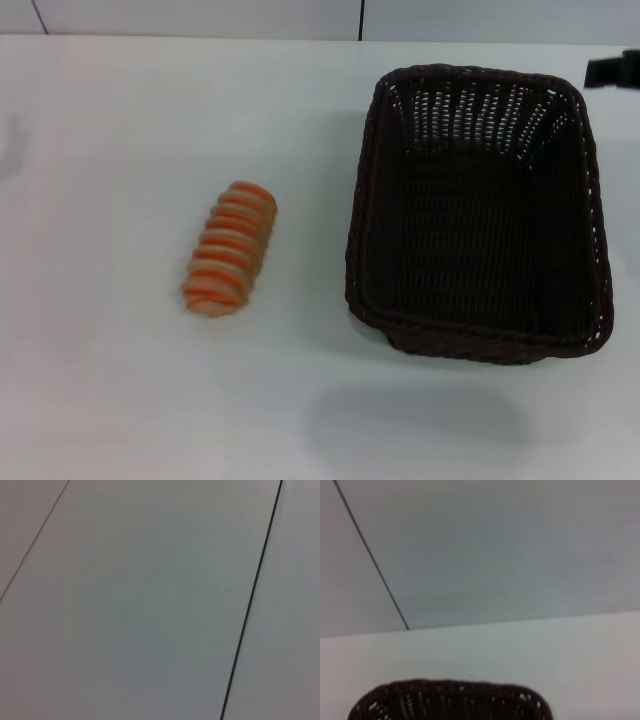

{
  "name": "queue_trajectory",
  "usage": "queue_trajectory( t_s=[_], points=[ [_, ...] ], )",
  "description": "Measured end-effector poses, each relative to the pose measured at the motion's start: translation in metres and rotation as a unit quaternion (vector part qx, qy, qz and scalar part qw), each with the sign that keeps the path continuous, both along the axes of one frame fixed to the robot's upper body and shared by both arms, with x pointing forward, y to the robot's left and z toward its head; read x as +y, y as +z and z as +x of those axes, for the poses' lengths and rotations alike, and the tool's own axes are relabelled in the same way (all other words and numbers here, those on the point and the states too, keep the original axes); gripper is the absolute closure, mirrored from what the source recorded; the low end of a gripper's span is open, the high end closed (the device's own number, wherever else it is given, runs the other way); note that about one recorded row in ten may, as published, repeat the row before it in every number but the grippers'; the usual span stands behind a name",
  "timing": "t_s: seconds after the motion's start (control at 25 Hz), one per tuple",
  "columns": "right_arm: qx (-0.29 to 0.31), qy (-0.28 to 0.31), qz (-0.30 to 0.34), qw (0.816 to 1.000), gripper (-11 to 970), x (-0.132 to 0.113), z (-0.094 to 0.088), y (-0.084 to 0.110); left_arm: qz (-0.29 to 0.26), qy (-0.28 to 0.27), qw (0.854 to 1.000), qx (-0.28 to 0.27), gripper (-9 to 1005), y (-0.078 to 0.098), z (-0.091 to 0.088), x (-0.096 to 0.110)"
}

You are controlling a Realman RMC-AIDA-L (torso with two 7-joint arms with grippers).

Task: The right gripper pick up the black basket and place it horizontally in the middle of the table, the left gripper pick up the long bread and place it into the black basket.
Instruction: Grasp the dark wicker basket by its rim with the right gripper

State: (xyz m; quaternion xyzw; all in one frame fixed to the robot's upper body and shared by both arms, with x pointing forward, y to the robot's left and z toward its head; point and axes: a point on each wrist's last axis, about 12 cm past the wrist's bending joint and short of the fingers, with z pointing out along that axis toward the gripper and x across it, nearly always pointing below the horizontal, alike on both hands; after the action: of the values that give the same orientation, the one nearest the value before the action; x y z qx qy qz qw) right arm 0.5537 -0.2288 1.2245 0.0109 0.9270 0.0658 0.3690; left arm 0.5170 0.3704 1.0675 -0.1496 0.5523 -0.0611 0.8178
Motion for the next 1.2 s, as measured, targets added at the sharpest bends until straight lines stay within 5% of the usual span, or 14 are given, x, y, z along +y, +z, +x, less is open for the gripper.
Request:
queue_trajectory(
  t_s=[1.2],
  points=[
    [0.111,0.000,-0.013,0.994,237,0.011,-0.013,-0.033,-0.007,0.019,1.000,-0.004,139,0.002,0.001,0.009]
  ],
)
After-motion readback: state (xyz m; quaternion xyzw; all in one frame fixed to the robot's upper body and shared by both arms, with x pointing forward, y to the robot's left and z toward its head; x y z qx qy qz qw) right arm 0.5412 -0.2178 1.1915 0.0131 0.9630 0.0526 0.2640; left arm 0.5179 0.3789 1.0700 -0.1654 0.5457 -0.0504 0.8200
